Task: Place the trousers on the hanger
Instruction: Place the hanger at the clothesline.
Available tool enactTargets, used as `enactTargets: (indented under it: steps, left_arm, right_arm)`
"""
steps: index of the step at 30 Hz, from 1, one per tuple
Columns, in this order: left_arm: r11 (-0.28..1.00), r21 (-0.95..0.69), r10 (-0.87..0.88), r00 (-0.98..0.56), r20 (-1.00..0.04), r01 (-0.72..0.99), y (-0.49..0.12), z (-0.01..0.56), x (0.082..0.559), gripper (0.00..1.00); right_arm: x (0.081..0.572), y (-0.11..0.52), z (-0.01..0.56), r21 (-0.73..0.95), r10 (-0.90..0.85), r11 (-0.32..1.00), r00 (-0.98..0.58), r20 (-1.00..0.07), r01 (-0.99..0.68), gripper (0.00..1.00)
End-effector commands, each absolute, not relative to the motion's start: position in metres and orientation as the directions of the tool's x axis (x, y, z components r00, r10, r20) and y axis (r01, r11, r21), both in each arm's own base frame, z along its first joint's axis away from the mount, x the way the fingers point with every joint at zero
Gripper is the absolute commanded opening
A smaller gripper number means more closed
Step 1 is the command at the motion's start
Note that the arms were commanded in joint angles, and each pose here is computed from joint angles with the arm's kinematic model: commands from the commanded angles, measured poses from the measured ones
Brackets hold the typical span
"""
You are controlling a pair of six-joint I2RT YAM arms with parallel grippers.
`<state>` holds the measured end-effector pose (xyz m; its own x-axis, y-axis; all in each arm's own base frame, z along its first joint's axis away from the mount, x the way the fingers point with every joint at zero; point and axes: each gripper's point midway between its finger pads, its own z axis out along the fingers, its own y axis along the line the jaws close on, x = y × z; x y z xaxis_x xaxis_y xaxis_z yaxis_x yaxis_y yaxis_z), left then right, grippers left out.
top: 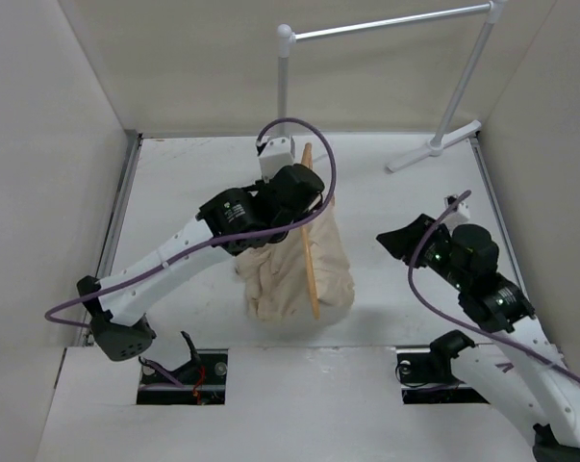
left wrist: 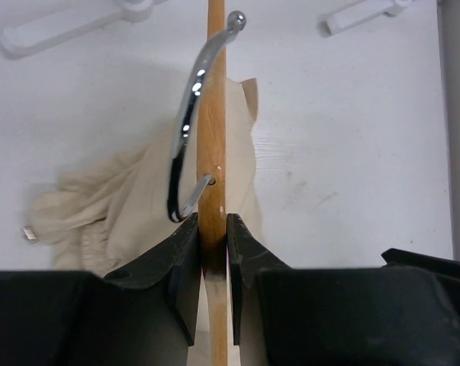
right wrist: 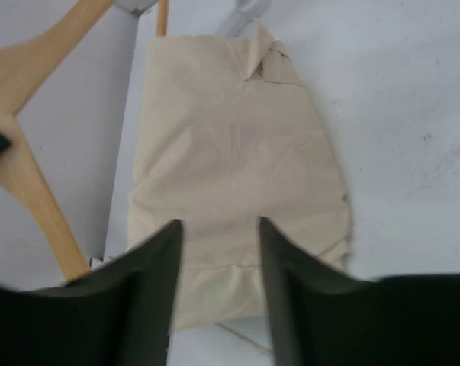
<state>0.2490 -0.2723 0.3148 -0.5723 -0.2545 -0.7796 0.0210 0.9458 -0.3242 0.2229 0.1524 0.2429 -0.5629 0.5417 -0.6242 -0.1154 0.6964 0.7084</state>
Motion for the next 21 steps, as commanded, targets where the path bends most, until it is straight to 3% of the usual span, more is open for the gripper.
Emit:
enactTargets:
  steps: [1, 3, 5, 7, 10, 13, 21]
  left_arm:
    - [0.962, -0.261, -0.176, -0.552, -0.815, 0.079, -0.265, 0.357, 0.247, 0.02]
    - [0.966, -0.236, -0.142, -0.546, -0.825, 0.106, -0.268, 0.375, 0.249, 0.02]
    - [0.962, -0.237, -0.129, -0.544, -0.829, 0.133, -0.275, 0.392, 0.253, 0.02]
    - [0.951, -0.266, -0.135, -0.559, -0.818, 0.160, -0.283, 0.403, 0.255, 0.02]
    - [0.936, -0.304, -0.150, -0.583, -0.799, 0.176, -0.294, 0.410, 0.261, 0.02]
    - [0.930, -0.317, -0.154, -0.590, -0.793, 0.184, -0.300, 0.412, 0.262, 0.02]
    - [0.914, -0.359, -0.180, -0.602, -0.778, 0.190, -0.301, 0.415, 0.265, 0.02]
  right_arm:
    - [0.204, 0.157, 0.279, 0.681, 0.488, 0.702, -0.556, -0.673, -0.209, 0.40]
    - [0.193, 0.169, 0.306, 0.682, 0.462, 0.671, -0.556, -0.691, -0.290, 0.28]
    - [0.180, 0.184, 0.338, 0.680, 0.431, 0.625, -0.556, -0.710, -0.384, 0.25]
    - [0.167, 0.200, 0.369, 0.674, 0.404, 0.567, -0.554, -0.728, -0.473, 0.31]
    - [0.156, 0.224, 0.401, 0.650, 0.363, 0.506, -0.543, -0.757, -0.567, 0.55]
    - [0.162, 0.245, 0.404, 0.618, 0.325, 0.495, -0.530, -0.783, -0.610, 0.69]
    - [0.197, 0.288, 0.378, 0.593, 0.263, 0.522, -0.546, -0.795, -0.612, 0.69]
